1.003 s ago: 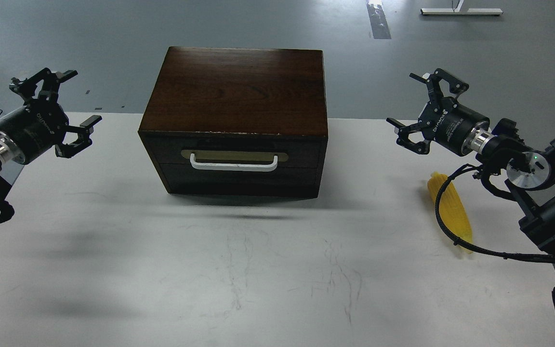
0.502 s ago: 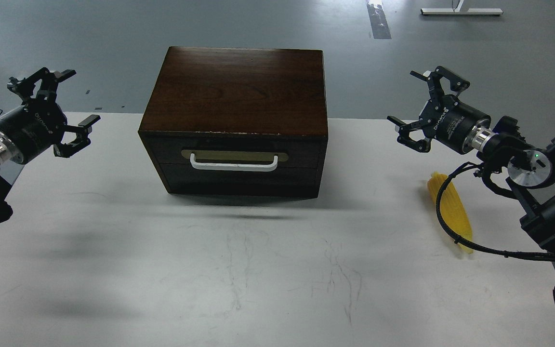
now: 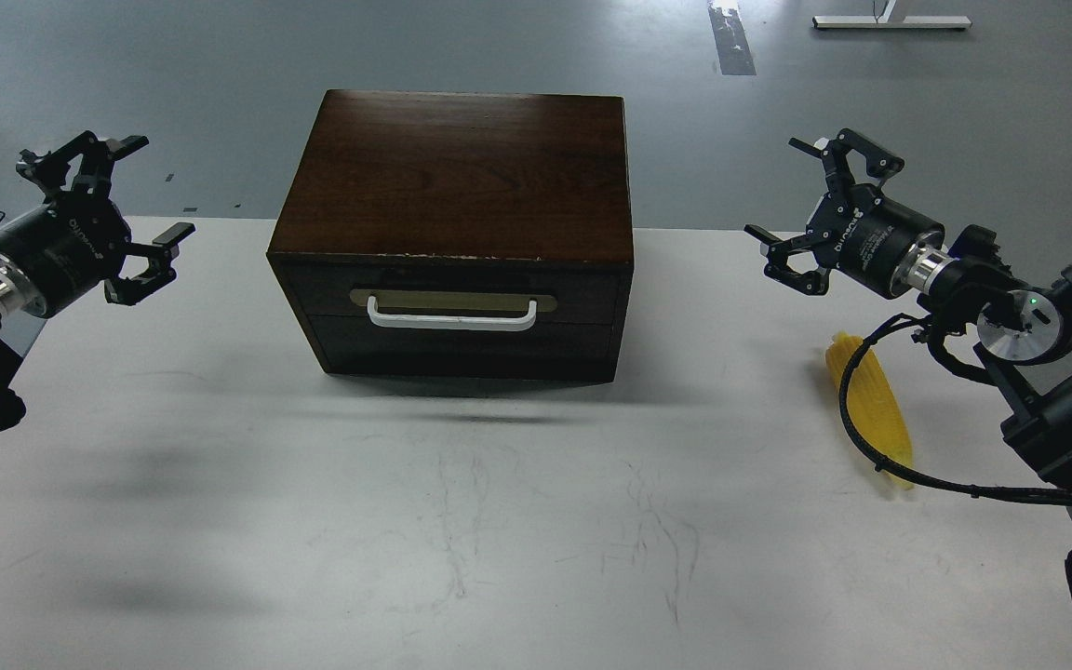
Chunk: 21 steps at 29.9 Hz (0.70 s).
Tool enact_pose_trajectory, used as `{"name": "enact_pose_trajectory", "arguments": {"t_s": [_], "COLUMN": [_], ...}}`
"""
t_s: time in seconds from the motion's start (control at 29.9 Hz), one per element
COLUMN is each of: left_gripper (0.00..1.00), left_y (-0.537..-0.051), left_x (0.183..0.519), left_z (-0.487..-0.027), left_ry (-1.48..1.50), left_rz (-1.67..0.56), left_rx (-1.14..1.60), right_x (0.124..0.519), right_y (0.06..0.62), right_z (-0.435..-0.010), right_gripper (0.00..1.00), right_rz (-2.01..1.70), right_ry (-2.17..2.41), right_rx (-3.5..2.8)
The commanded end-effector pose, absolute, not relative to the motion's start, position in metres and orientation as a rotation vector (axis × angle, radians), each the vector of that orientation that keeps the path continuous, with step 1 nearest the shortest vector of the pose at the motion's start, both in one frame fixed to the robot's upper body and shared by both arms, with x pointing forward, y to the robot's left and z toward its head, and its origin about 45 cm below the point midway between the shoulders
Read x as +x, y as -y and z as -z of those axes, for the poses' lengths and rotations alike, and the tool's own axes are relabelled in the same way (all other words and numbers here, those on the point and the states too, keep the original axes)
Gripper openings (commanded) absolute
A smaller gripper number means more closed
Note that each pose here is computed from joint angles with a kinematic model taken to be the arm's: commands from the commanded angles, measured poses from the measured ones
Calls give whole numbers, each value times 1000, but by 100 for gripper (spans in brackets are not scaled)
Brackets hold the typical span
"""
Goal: Put corn in drawer with both arms
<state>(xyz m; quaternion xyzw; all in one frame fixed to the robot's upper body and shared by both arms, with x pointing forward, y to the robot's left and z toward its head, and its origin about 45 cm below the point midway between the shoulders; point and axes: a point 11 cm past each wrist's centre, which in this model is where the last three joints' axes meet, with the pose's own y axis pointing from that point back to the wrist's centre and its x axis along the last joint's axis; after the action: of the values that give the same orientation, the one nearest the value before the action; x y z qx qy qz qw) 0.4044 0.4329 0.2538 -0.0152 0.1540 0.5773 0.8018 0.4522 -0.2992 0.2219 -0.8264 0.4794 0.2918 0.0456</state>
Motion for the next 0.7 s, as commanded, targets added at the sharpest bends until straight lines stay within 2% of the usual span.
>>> {"name": "enact_pose_trajectory", "arguments": {"t_s": [0.0,0.57,0.67], "left_gripper": [99,99,98], "left_y": [-434,-435,-448], "left_x": [405,408,405], "left_z": [-257,-263,-278], "left_ry": [-323,-306,-179], "left_rz": [-1240,-1245,-1258], "left_rx": [-37,-63,-57], "right_x": [452,455,454], "right_y": [299,322,321], "right_z": [-222,-240,-237], "right_gripper": [100,100,100], "right_rz": [-892,-827,-833], "right_ry": [-1463,-1501,-1503], "right_rx": [-2524,-2480,-2488]}}
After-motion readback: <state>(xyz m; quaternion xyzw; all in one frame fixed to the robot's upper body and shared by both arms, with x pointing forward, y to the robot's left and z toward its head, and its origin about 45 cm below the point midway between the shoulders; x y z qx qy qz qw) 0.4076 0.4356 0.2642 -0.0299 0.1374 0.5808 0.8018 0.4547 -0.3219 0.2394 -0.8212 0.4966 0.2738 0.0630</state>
